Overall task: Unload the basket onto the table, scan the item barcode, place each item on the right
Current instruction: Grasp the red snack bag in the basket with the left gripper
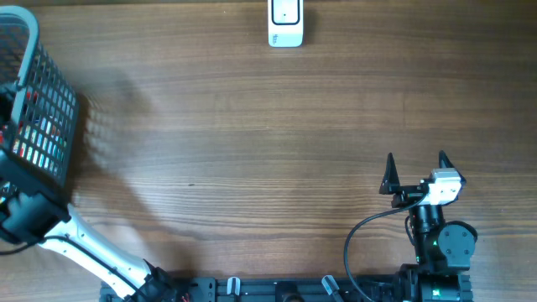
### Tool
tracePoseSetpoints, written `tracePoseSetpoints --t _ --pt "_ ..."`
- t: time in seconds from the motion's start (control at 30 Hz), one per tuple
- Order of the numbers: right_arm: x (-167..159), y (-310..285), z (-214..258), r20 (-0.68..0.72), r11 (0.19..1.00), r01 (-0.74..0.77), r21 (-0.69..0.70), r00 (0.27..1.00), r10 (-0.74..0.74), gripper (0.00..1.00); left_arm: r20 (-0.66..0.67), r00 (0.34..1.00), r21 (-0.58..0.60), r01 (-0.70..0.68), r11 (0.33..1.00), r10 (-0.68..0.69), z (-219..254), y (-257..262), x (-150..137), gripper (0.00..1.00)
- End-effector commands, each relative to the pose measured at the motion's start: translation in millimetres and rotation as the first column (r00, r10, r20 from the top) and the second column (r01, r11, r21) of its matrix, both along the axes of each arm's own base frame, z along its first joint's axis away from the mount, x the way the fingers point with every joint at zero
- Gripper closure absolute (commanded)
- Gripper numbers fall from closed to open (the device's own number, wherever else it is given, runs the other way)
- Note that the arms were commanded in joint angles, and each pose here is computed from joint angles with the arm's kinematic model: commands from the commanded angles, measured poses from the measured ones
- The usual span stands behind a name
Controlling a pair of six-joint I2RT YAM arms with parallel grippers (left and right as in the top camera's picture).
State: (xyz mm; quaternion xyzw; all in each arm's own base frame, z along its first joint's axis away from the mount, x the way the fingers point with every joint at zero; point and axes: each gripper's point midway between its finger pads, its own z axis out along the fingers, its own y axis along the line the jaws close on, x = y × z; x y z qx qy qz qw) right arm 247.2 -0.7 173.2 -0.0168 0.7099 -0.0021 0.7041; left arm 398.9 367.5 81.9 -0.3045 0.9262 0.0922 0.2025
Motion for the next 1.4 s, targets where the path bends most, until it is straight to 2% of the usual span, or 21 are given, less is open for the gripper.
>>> tracePoseSetpoints --t 0.0,0.2,0.33,0.47,0.63,0.7,0.9,1.0,1.07,1.23,1.37 --pt "0 -3 2 0.010 1.000 0.017 0.007 1.000 -0.017 0.00 -0.150 0.988 0.068 -0.009 0.998 0.019 -31 9 -15 0.05" --pt "0 -3 2 0.010 1.000 0.017 0.007 1.000 -0.017 0.00 -0.177 0.984 0.070 0.009 0.997 0.003 -41 10 -16 0.07" --pt "0 -3 2 0.010 1.000 0.017 0.007 1.000 -0.017 0.00 -0.244 0.969 0.126 -0.020 0.992 0.051 -52 23 -28 0.19" --pt "0 -3 2 0.010 1.000 0.017 0.007 1.000 -0.017 0.00 -0.250 0.966 0.158 -0.031 0.987 0.070 -52 29 -29 0.39" --pt "0 -3 2 0.010 1.000 0.017 0.007 1.000 -0.017 0.00 -0.233 0.969 0.172 -0.036 0.985 0.076 -50 32 -25 0.79" --pt "0 -3 2 0.010 1.000 0.017 0.007 1.000 -0.017 0.00 -0.221 0.968 0.193 -0.080 0.978 0.122 -46 37 -27 0.96" --pt "0 -3 2 0.010 1.000 0.017 0.007 1.000 -0.017 0.00 -0.211 0.964 0.193 -0.120 0.974 0.161 -37 35 -31 0.96" --pt "0 -3 2 0.010 1.000 0.017 0.007 1.000 -0.017 0.00 -0.106 0.958 0.201 -0.242 0.949 0.267 -4 36 -30 0.96" --pt "0 -3 2 0.010 1.000 0.017 0.007 1.000 -0.017 0.00 -0.016 0.952 0.192 -0.298 0.935 0.307 32 32 -28 0.96" --pt "0 -3 2 0.010 1.000 0.017 0.007 1.000 -0.017 0.00 0.208 0.951 0.145 -0.263 0.954 0.230 130 5 -19 0.96" --pt "0 -3 2 0.010 1.000 0.017 0.007 1.000 -0.017 0.00 0.382 0.895 0.168 -0.311 0.935 0.229 217 -16 -36 0.96"
